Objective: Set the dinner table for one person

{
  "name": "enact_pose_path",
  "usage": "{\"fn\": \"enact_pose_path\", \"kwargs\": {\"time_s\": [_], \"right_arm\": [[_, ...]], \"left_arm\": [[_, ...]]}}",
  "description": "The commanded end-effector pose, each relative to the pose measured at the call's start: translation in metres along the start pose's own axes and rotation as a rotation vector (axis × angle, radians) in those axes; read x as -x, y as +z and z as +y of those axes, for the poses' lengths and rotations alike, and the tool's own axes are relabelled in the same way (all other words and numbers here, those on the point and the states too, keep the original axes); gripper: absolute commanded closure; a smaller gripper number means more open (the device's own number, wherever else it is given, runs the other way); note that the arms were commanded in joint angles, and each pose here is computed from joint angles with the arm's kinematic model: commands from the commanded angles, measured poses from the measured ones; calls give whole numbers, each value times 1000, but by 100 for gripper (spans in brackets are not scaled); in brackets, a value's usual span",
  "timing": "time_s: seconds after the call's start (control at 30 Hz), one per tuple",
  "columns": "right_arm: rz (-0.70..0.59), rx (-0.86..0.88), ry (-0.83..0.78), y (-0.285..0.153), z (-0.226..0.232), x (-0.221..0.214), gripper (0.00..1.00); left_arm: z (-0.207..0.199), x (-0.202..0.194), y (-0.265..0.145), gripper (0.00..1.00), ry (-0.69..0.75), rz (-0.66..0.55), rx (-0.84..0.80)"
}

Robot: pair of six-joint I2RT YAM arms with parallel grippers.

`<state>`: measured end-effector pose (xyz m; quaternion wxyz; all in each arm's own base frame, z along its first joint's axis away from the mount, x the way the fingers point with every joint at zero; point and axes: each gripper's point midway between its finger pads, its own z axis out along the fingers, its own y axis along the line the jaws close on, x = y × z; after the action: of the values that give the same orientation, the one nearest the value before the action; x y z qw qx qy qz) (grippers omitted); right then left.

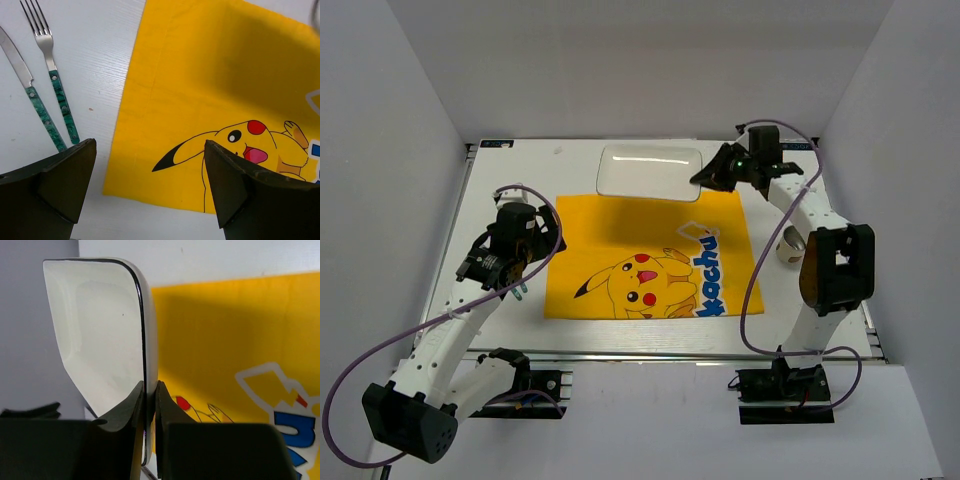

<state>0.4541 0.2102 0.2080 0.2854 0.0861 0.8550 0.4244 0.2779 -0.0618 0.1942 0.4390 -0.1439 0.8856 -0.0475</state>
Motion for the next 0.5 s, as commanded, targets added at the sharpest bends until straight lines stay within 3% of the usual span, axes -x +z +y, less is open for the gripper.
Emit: {"fn": "enact_pose_path", "kwargs": {"time_s": [0.0,0.2,0.47], "right_arm": [[9,188,-149,-22,37,-15,100],[37,166,-128,-38,4,-62,100],[35,210,-136,-38,-13,-85,100]], "left_arm": [[6,1,0,2,-9,-10,26],[7,-1,2,2,-8,-4,32],[5,-3,3,2,-4,3,23]]}}
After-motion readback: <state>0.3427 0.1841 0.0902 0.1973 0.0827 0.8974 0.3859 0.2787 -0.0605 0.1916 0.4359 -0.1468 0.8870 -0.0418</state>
